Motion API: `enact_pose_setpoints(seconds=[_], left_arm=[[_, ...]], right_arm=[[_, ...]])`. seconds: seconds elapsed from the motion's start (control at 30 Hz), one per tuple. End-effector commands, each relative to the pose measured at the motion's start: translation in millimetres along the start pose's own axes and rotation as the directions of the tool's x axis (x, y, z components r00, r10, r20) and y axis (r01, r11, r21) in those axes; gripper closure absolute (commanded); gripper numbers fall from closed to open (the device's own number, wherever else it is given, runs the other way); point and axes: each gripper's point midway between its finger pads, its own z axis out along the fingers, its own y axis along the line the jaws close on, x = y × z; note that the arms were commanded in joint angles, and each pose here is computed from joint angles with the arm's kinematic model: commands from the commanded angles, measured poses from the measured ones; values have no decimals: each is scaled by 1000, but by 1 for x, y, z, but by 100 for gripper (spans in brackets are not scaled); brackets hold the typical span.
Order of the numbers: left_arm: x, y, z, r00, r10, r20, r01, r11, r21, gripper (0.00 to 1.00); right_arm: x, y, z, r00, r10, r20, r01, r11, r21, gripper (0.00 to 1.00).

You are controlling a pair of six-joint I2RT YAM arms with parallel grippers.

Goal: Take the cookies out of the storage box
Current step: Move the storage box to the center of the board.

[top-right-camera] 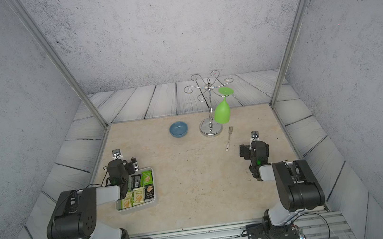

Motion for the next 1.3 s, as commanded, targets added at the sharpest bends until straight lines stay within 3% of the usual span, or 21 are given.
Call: enact_pose_setpoints(seconds=[0.0,0.27,0.37,0.53,0.7,0.87,1.03,1.17,1.27], left_arm=[[-11,-1,-2,999,-8,31,8,1000,3,2],[-11,-1,-2,999,-9,32,9,1000,2,2],[-11,0,-1,1000,-8,30,8,1000,1,2],[-16,3,-3,999,-18,32,18,1000,-18,2],[-41,7,-16,999,-18,-42,16,999,-33,2],[-56,31,-50,974,-154,-169,128,980,-155,1],[-38,47,-95,916,-225,-333,149,959,-240,2],[-4,53,-128,862,-280,-422,171,946,-277,1],[21,53,-149,822,-293,-488,175,946,-272,3]], right_arm=[[-10,1,-2,1000,-3,24,3,1000,-9,1],[-10,1,-1,1000,-2,23,2,1000,-11,1],[-10,12,-1,999,-27,19,29,997,-73,1],[-16,-10,-6,999,32,44,-33,998,45,1],[-41,-24,-26,998,54,42,-58,991,117,3],[-71,-19,-54,983,182,-27,-180,981,73,4],[-57,6,-77,907,323,-269,-336,942,0,11],[-23,28,-99,780,356,-515,-417,909,-2,21],[2,41,-117,693,345,-633,-448,894,-3,27]])
